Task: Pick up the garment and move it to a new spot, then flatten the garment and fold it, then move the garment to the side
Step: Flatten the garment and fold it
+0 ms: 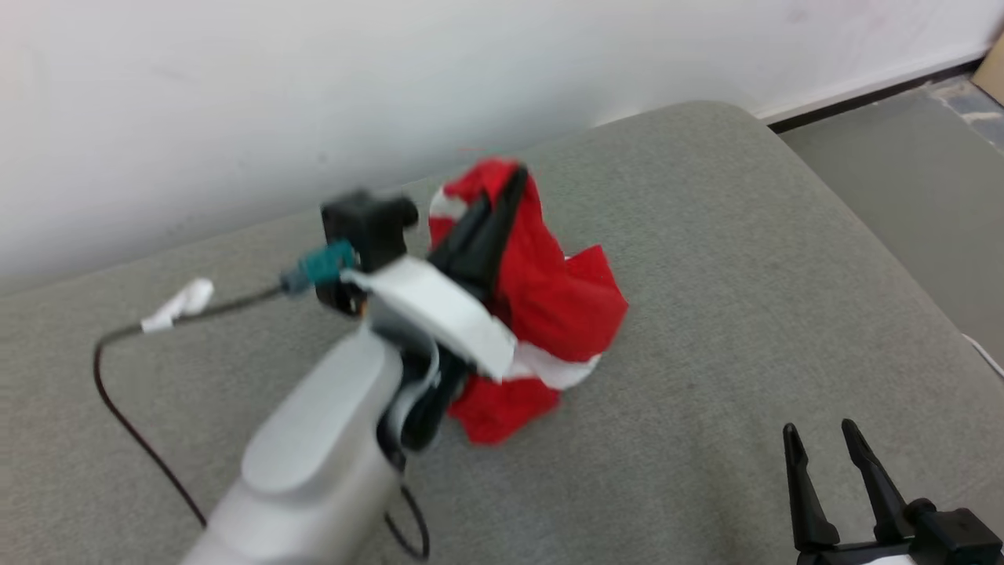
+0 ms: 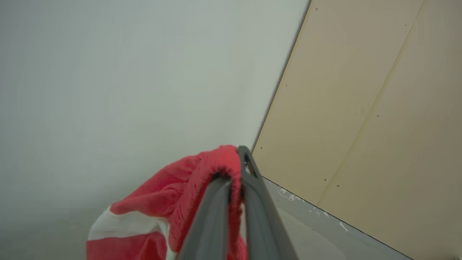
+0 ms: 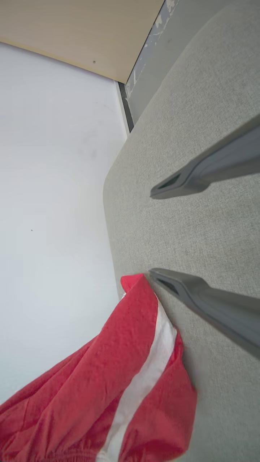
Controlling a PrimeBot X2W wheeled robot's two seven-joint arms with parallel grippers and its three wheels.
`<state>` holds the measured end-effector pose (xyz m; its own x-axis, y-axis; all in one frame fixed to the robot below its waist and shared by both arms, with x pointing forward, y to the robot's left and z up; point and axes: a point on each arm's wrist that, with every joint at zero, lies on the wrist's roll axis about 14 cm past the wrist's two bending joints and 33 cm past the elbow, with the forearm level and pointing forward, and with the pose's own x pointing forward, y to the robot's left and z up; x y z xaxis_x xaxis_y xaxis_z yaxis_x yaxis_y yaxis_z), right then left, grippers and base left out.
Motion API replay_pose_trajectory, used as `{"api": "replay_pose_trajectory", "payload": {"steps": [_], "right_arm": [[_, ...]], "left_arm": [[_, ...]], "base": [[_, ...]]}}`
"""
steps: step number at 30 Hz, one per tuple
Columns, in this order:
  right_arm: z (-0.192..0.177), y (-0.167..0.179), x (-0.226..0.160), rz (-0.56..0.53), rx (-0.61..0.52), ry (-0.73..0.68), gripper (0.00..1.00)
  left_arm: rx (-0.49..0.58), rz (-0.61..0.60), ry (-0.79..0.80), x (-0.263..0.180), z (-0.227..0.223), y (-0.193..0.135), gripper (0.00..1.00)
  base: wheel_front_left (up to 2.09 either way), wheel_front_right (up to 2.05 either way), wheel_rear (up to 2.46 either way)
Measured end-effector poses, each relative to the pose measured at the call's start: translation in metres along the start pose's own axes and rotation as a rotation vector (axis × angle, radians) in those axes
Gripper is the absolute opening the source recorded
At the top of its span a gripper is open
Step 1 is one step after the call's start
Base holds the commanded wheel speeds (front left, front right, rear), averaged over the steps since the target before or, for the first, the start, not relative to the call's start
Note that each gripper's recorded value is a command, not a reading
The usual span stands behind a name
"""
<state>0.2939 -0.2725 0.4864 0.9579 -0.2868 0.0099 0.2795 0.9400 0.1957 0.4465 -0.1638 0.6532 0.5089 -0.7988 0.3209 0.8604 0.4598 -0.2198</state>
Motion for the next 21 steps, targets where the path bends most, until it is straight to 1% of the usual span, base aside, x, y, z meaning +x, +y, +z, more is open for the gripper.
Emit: {"api": "replay_pose_trajectory", "payload": {"steps": [3,7,13,16,21], "right_arm": [[-0.003,0.004,0.002,0.015,-0.003,0.007,1.00],[-0.005,0.014,0.006,0.047,-0.007,0.011,1.00],[-0.010,0.036,0.015,0.116,-0.008,0.024,1.00],[-0.009,0.040,0.018,0.127,-0.008,0.021,1.00],[-0.012,0.041,0.017,0.131,-0.008,0.029,1.00]], "left_arm": [[-0.048,0.068,0.043,-0.031,-0.023,0.007,0.00],[-0.106,0.209,0.074,-0.071,-0.039,0.027,0.00],[-0.064,0.422,0.112,-0.117,-0.046,0.077,0.00],[-0.040,0.515,0.131,-0.134,-0.050,0.103,0.00],[-0.066,0.658,0.203,-0.165,-0.070,0.136,0.00]], "base": [[0.00,0.00,0.00],[0.00,0.00,0.00],[0.00,0.00,0.00],[0.00,0.00,0.00],[0.00,0.00,0.00]]}}
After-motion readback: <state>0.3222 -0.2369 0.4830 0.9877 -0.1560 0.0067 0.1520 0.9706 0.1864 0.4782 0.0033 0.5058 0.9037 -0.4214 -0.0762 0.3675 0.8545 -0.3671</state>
